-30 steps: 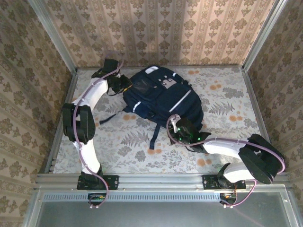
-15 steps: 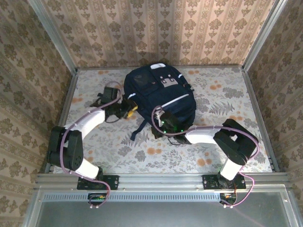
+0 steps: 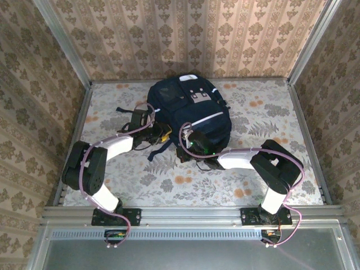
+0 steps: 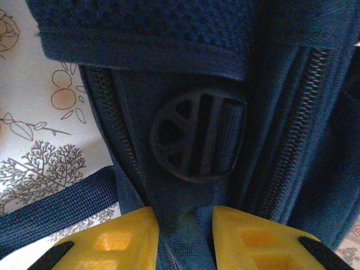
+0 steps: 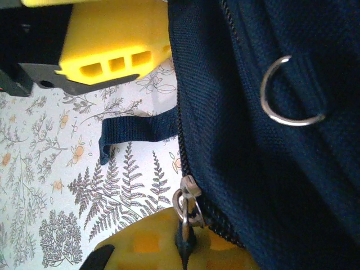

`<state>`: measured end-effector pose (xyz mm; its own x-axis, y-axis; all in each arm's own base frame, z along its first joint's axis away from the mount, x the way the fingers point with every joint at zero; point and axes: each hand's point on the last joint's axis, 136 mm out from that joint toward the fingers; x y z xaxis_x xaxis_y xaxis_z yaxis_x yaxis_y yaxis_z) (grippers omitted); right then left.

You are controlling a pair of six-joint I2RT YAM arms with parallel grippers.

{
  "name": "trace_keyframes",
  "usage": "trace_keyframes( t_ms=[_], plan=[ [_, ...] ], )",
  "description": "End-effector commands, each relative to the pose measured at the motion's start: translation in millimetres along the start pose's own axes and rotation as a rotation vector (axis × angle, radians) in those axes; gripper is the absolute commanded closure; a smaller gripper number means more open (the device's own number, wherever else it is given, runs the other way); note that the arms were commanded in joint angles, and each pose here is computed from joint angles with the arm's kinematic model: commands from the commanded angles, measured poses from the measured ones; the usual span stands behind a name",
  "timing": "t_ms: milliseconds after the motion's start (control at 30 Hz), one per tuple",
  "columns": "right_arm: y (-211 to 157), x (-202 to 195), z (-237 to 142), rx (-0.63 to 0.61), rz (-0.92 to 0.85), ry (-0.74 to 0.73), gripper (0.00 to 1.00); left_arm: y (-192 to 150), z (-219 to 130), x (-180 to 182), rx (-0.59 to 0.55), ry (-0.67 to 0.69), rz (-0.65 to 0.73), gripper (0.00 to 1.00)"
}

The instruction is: Pack books, pencil case, and school supplies into a backpack

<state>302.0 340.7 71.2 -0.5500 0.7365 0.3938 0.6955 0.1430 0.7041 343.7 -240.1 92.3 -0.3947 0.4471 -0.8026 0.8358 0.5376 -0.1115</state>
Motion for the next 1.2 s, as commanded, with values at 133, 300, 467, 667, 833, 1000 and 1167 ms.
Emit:
trace_keyframes(
  t_ms=[133, 300, 467, 667, 833, 1000, 1167],
  plan=[
    [19, 10, -5, -0.079, -0.001, 0.047, 1.00, -3, 5, 6, 0.002, 0.014, 0.027, 0.72],
    [15, 5, -5, -0.071, -0.005, 0.022, 1.00, 0, 3, 9, -0.016, 0.045, 0.027, 0.97],
    [4, -11, -14, -0.031, -0.028, -0.069, 1.00, 6, -6, 4, -0.054, 0.078, 0.045, 1.00],
    [-16, -31, -32, 0.009, -0.054, -0.166, 1.00, 19, -20, 1, -0.122, 0.147, 0.081, 1.00],
    [-31, -42, -45, 0.041, -0.057, -0.211, 1.00, 24, -20, 8, -0.134, 0.165, 0.072, 1.00],
    [-39, -53, -63, 0.060, -0.062, -0.261, 1.00, 27, -22, 12, -0.141, 0.173, 0.063, 1.00],
    [-42, -65, -80, 0.109, -0.071, -0.307, 1.00, 31, -27, 14, -0.153, 0.180, 0.055, 1.00]
  ],
)
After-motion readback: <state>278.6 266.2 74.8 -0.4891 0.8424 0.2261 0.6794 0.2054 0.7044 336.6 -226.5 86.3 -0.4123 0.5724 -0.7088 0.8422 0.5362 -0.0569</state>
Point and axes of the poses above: each hand's point on the last joint's axis, 136 mm out from that joint toward the fingers, its own z axis out along the fingers, its own x axis along the line the jaws close on, y = z × x, and after that the axes turned 8 degrees about -z, right-handed
